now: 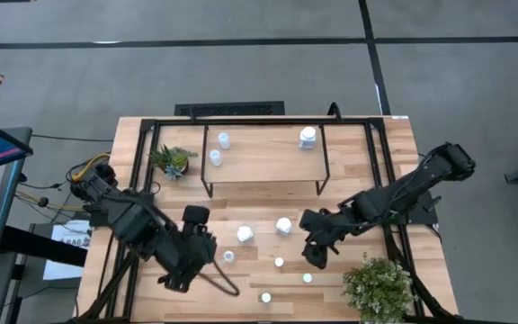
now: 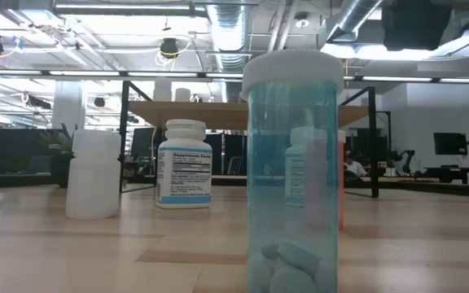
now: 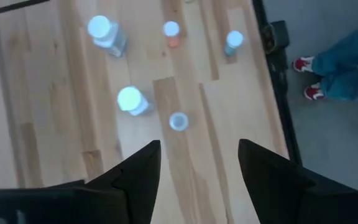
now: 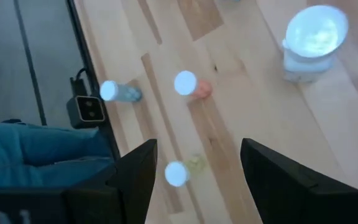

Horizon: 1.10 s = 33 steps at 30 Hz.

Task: Pick and place medicine bottles onto shelf by color
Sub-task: Put the right white and blue pill bottle on the shelf

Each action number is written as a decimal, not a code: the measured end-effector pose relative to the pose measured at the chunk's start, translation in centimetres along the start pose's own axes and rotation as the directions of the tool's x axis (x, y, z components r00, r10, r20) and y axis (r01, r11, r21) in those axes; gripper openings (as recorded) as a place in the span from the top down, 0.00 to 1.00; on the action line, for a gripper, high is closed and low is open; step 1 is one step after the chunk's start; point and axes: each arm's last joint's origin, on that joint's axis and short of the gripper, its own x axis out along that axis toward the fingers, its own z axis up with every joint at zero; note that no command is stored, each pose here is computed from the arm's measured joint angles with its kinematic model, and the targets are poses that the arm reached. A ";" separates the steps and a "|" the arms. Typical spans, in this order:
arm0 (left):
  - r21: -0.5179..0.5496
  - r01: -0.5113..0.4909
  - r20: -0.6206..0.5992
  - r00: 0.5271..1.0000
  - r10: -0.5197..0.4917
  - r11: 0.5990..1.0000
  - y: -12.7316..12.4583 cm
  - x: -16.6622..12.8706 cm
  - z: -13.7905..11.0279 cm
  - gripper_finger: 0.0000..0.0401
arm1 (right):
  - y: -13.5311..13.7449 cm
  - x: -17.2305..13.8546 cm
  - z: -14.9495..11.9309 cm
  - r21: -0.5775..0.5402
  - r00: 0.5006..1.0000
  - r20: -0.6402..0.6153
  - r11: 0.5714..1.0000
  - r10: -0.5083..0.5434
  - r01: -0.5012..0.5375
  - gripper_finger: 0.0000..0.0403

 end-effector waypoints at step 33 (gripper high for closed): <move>-0.348 -0.022 0.018 0.999 0.030 0.937 -1.9 12.6 -12.6 0.50 | -1.2 4.0 5.9 0.001 0.929 0.068 0.931 -0.365 0.366 0.37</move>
